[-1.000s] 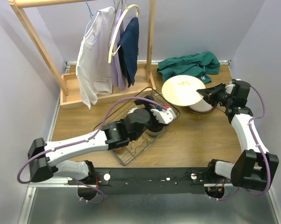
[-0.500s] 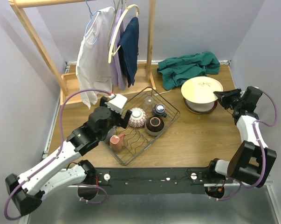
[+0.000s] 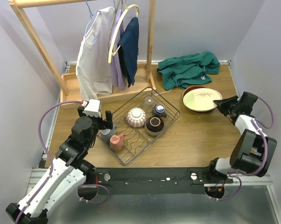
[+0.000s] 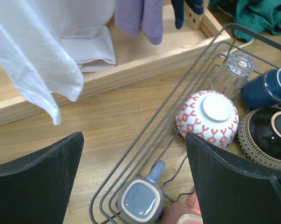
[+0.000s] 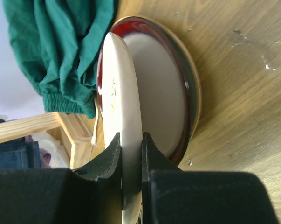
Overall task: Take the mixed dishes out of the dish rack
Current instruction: Place the plate at the center of the board, then pick up the cup from the dish rack.
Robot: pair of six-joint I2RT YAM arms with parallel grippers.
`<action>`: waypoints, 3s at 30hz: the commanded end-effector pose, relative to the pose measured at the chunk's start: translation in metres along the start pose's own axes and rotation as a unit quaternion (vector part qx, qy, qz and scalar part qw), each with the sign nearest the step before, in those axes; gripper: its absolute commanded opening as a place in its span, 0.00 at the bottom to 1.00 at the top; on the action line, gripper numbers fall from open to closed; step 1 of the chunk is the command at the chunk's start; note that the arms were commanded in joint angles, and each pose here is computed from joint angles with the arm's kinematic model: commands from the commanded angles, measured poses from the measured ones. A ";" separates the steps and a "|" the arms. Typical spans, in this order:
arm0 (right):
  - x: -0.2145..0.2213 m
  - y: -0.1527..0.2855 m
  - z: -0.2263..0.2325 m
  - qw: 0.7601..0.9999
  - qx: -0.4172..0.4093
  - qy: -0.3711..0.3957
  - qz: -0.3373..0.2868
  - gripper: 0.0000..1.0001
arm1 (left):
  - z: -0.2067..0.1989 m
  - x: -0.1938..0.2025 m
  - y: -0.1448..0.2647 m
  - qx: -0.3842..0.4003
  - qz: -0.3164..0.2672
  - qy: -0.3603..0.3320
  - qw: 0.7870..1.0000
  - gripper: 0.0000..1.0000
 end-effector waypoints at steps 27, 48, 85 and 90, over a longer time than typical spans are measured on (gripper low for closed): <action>0.005 0.004 -0.033 0.986 0.107 0.099 0.078 0.68 | 0.016 -0.010 0.003 -0.051 -0.052 0.003 0.997 0.99; 0.003 -0.028 -0.008 0.983 0.099 0.080 0.131 0.81 | 0.012 -0.007 0.000 -0.036 -0.041 -0.003 0.999 0.99; 0.012 0.052 0.020 0.978 0.100 0.175 0.050 1.00 | -0.035 0.008 -0.001 0.077 0.178 0.013 0.981 0.99; 0.035 0.058 0.015 0.982 0.067 0.162 0.064 1.00 | -0.044 -0.001 0.008 0.069 0.244 0.049 0.966 0.99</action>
Point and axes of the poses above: each gripper's point midway between its finger pads, its own y axis back along the fingers, its own z axis along the line the jaws close on, x = y × z, the point moved 5 cm from there along y, back along the fingers, and after that the axes turned 6 degrees about y, right-handed, at the moved point
